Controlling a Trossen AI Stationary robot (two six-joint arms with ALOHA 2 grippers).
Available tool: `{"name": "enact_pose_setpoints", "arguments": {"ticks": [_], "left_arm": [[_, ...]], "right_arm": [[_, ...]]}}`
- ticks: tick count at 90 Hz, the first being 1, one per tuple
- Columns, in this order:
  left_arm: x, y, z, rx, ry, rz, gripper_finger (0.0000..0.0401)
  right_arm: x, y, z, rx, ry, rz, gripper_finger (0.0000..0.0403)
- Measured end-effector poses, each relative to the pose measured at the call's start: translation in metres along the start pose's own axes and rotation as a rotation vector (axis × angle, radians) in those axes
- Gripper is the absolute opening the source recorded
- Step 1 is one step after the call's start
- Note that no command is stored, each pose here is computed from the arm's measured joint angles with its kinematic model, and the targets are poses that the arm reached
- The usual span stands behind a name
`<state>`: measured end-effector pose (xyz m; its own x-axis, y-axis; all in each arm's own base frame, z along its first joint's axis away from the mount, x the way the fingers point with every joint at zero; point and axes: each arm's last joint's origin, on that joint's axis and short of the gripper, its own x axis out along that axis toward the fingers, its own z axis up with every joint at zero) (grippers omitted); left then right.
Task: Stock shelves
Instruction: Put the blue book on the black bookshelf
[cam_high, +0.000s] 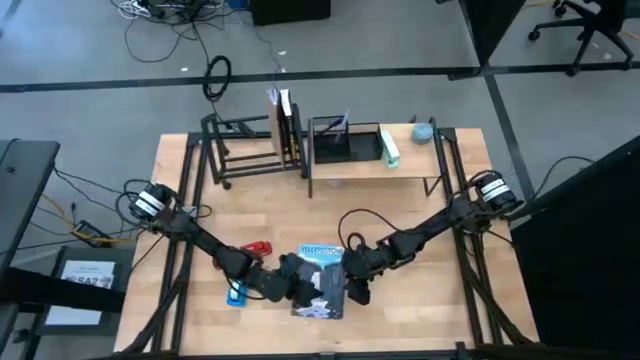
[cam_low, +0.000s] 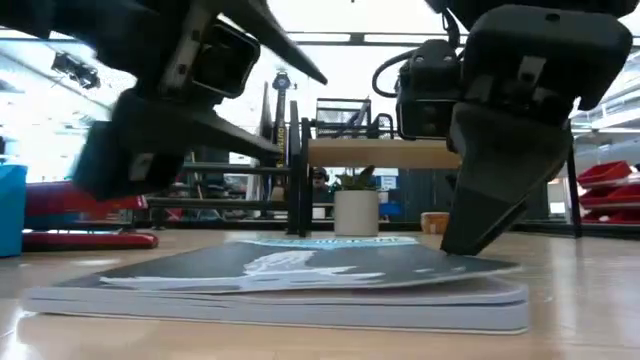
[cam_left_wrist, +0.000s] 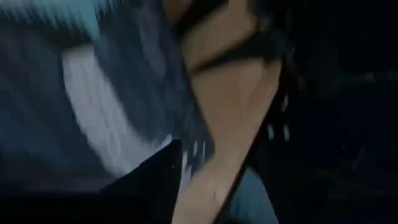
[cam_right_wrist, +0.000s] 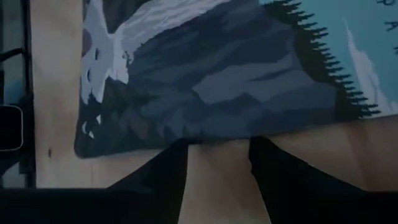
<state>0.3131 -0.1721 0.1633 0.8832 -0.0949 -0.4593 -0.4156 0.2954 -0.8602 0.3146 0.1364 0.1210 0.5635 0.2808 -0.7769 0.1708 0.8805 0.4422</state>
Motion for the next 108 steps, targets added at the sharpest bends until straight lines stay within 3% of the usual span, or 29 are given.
{"name": "enact_pose_setpoints", "arguments": {"ticks": [7, 14, 26, 33, 39, 51, 68, 90, 108], "left_arm": [[0.002, -0.002, 0.008, 0.006, 0.055, 0.006, 0.0197], [0.003, -0.009, 0.011, 0.039, 0.123, 0.086, 0.0191], [-0.007, -0.020, 0.015, 0.155, 0.282, 0.435, 0.0180], [-0.019, -0.029, 0.021, 0.205, 0.275, 0.630, 0.0178], [-0.027, -0.037, 0.026, 0.228, 0.249, 0.707, 0.0178], [-0.026, -0.039, 0.024, 0.207, 0.264, 0.686, 0.0179], [-0.015, -0.003, 0.019, 0.120, 0.295, 0.695, 0.0193], [0.002, 0.032, 0.010, -0.050, 0.250, 0.463, 0.0228], [0.011, 0.041, 0.007, -0.067, 0.210, 0.438, 0.0236]], "right_arm": [[0.000, 0.001, -0.001, -0.016, 0.002, 0.004, 0.0155], [0.000, 0.002, -0.002, -0.028, 0.003, 0.007, 0.0155], [0.001, 0.003, -0.002, -0.040, 0.006, 0.010, 0.0155], [0.001, 0.003, -0.003, -0.041, 0.009, 0.009, 0.0155], [0.001, 0.003, -0.003, -0.042, 0.010, 0.010, 0.0155], [0.001, 0.003, -0.003, -0.042, 0.012, 0.012, 0.0155], [0.001, 0.003, -0.003, -0.042, 0.014, 0.012, 0.0155], [0.001, 0.002, -0.003, -0.048, 0.016, 0.012, 0.0155], [0.001, -0.002, 0.001, -0.055, 0.014, 0.010, 0.0155]]}}
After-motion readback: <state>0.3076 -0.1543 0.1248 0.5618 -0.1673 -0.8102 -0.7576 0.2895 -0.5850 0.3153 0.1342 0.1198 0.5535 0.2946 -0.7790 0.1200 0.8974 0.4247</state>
